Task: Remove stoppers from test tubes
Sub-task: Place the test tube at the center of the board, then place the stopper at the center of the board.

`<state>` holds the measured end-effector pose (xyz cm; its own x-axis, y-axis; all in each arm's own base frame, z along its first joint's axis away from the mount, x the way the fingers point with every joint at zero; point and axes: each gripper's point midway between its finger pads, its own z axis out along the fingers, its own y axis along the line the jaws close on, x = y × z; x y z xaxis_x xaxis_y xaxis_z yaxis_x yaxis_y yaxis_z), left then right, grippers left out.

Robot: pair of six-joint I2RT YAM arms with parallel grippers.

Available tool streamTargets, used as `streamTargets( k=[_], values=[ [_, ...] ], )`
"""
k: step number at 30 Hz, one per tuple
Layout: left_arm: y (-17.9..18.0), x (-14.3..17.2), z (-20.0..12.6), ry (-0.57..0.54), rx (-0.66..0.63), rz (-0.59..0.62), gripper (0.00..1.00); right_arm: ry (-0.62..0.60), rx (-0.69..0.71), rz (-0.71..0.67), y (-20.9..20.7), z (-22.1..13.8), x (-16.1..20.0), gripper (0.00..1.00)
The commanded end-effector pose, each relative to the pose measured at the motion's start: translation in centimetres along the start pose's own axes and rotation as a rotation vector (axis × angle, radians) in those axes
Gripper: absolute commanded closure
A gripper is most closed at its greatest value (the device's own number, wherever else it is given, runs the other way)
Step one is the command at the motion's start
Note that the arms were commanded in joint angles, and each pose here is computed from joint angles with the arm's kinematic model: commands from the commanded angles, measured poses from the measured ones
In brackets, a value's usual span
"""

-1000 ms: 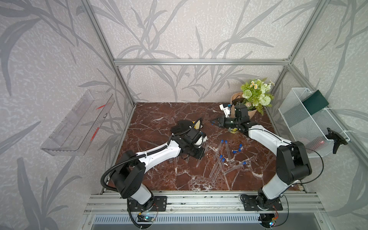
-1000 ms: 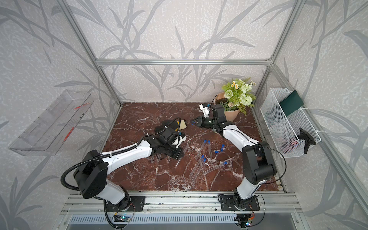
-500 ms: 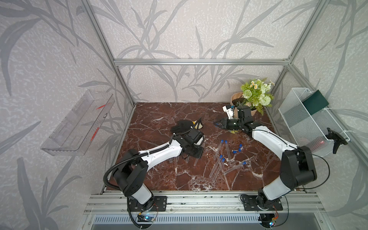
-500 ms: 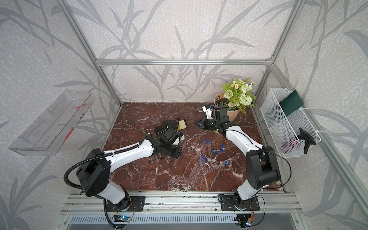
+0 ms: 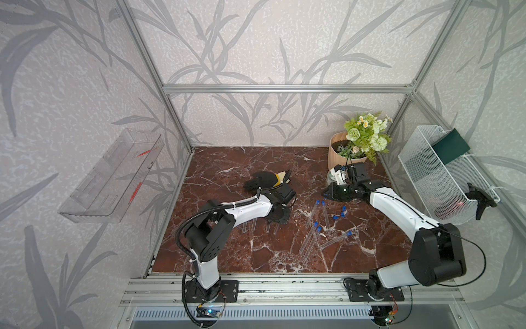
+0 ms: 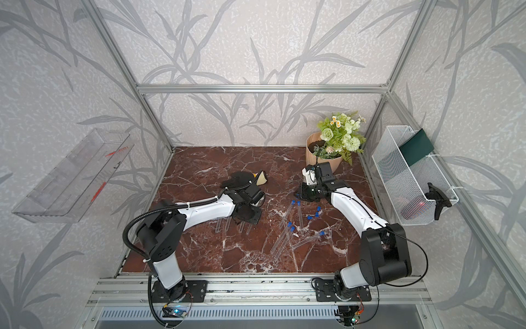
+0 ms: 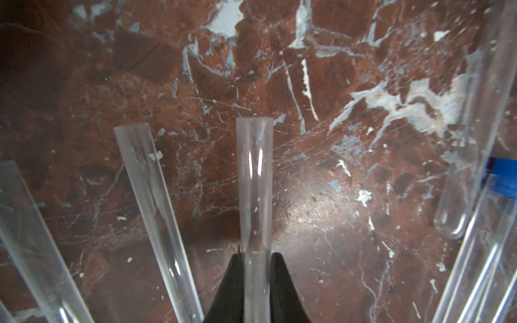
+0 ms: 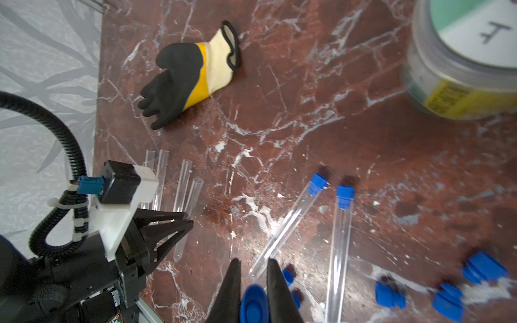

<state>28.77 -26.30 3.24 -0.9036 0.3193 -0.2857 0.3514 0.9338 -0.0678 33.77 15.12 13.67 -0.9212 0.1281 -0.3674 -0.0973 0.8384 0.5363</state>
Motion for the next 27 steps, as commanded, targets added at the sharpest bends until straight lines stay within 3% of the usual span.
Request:
streamTargets(
  k=[1, 10, 19, 27],
  values=[
    [0.7, -0.4, 0.1, 0.003, -0.048, -0.020, 0.84, 0.031, 0.083, 0.016, -1.6, -0.9, 1.5, 0.97],
    [0.9, -0.1, 0.7, 0.026, -0.068, -0.022, 0.77, 0.036, 0.142, 0.040, -3.0, -1.3, 1.9, 0.97],
    [0.6, -0.3, 0.1, 0.014, -0.048, -0.013, 0.47, 0.042, 0.201, 0.047, -4.2, -1.9, 2.4, 0.96],
    [0.0, -0.7, -2.2, -0.034, 0.001, 0.026, 0.28, 0.145, 0.358, 0.117, -8.1, -2.1, 4.7, 0.95]
  ],
)
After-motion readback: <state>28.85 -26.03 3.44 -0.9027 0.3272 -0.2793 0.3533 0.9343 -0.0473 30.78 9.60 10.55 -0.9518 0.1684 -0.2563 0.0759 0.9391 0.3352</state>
